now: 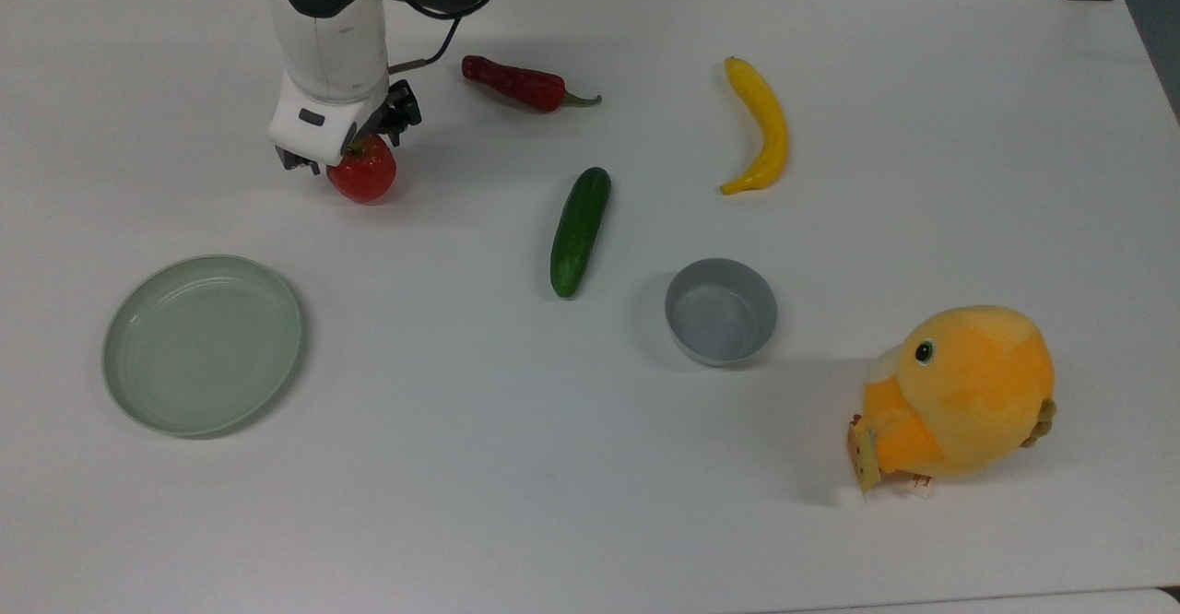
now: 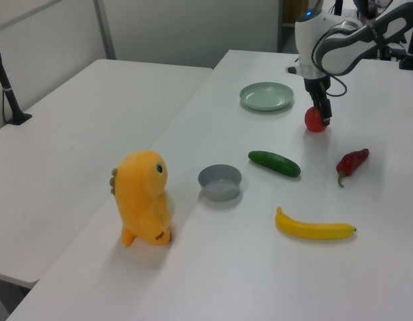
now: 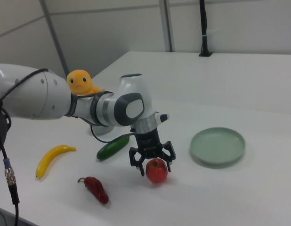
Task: Put the red apple in the bowl
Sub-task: 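Move the gripper down over the red apple and close on it, then lift the red apple up off the table, then carry the apple over the small grey bowl and lower it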
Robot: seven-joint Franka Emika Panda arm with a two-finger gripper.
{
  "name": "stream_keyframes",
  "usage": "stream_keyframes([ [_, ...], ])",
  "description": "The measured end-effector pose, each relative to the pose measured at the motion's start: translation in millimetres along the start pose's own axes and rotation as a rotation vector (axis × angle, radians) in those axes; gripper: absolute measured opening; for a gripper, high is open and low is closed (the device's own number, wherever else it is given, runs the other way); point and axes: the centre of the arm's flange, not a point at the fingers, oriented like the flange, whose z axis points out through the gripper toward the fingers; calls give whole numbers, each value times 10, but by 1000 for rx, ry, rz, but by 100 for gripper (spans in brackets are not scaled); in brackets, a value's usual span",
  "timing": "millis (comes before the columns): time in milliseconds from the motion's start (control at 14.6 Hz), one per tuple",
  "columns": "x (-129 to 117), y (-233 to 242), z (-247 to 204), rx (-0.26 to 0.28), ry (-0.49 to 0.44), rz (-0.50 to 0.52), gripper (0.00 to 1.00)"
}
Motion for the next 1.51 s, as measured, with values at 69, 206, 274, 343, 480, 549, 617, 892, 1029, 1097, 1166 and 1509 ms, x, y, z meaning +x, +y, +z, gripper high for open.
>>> stream_keyframes([
  [69, 7, 2, 35, -5, -3, -6, 98],
  [206, 5, -2, 53, -5, -5, -7, 88],
  [274, 4, 0, 36, -7, -3, -7, 73],
  [343, 0, 2, 38, -7, -3, -6, 72],
  [480, -1, 4, 36, -7, -3, -6, 70],
  [549, -3, 6, 27, -9, -2, -6, 70],
  [617, -6, 13, -4, -12, 2, -4, 70],
  [892, -54, 42, -457, -29, 52, 26, 70],
  [1029, -2, -42, -896, 1, 96, 44, 70],
  [1097, 49, -103, -1199, 20, 119, 46, 70],
  [1166, 84, -154, -1420, 38, 133, 46, 70],
  [1509, 352, -638, -2404, 102, 223, 104, 70],
])
